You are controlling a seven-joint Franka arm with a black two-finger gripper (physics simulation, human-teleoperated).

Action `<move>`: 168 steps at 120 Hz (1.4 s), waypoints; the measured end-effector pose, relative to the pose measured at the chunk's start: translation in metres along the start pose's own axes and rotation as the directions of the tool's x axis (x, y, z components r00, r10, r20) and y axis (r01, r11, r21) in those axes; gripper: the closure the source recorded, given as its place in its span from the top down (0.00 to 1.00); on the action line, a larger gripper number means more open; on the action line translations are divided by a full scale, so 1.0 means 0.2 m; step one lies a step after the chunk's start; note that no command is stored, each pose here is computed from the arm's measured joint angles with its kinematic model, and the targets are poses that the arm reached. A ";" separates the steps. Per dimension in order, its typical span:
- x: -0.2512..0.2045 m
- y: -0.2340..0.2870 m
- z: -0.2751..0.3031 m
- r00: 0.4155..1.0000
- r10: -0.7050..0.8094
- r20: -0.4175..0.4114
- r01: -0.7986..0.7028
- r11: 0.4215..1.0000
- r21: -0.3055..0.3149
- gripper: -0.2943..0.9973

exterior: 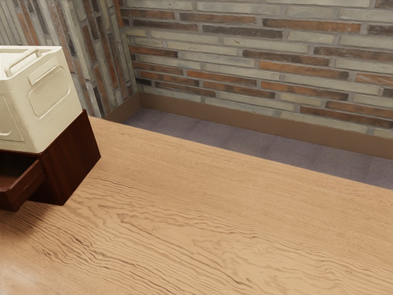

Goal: Push the drawer handle with one arm to close the drawer

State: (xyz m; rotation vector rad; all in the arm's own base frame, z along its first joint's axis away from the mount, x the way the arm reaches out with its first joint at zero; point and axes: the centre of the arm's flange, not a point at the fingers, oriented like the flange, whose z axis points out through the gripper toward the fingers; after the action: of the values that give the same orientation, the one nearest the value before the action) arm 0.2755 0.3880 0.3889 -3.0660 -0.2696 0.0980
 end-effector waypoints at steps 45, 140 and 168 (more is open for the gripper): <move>0.12 -0.04 -0.05 0.998 0.038 -0.044 -0.038 0.999 0.004 0.16; 0.54 -0.12 -0.04 0.988 0.133 -0.079 -0.133 0.991 0.015 0.17; 0.57 -0.17 -0.04 0.969 0.236 -0.075 -0.235 0.972 0.028 0.16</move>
State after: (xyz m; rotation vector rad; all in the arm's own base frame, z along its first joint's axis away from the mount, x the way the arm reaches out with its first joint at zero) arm 0.3820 0.4401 0.3916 -3.0602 0.1004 -0.0087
